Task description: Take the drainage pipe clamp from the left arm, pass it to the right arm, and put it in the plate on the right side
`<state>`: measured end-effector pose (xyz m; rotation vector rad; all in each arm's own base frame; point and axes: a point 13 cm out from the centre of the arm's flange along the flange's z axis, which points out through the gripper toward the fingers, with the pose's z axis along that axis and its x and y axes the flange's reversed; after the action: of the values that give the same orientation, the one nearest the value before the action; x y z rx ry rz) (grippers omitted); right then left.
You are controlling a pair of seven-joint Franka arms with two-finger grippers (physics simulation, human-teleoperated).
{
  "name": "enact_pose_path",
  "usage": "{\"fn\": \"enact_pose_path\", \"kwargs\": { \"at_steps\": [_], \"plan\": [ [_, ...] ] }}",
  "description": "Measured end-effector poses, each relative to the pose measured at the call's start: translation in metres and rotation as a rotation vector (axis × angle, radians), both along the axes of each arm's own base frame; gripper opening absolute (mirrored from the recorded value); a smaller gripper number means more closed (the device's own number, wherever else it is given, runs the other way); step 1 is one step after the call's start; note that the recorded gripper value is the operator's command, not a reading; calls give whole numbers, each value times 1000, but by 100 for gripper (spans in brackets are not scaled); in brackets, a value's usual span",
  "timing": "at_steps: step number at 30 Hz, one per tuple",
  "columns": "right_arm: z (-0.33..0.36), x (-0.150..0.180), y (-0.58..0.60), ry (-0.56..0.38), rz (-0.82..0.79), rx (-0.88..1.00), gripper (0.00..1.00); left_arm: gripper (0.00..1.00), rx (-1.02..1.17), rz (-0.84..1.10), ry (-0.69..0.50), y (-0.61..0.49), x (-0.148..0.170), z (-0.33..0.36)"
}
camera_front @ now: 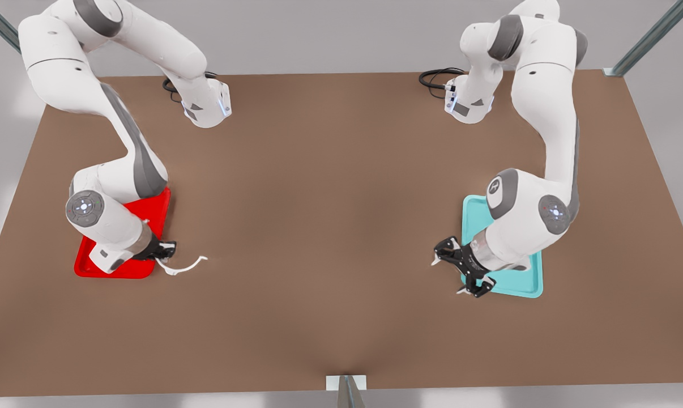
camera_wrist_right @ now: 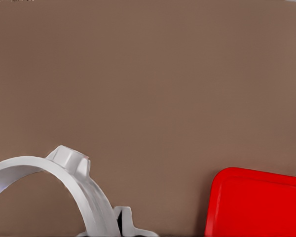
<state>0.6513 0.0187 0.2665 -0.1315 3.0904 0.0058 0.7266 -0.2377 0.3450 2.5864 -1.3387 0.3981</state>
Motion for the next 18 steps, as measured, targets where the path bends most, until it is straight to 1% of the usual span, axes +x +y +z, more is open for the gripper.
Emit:
{"fn": "enact_pose_path", "kwargs": {
  "at_steps": [2,4,6,8,12,16,18],
  "plan": [
    [5,-7,-64,-11,-73,29,21,100,111,-194,-27,52,-20,36],
    [10,-17,-132,-20,-153,58,21,100,209,-392,-37,101,-51,68],
    [7,-34,-173,7,-203,91,21,100,287,-598,-34,123,-74,76],
    [3,-52,-184,59,-227,145,21,100,327,-782,-28,135,-82,73],
    [-7,-74,-174,142,-197,215,21,100,364,-1100,-9,138,-90,58],
    [-37,-95,-174,225,-169,304,21,100,364,-1345,-13,137,-96,53],
    [-63,-107,-185,269,-174,349,21,100,357,-1447,-21,134,-99,51]
  ]
}}
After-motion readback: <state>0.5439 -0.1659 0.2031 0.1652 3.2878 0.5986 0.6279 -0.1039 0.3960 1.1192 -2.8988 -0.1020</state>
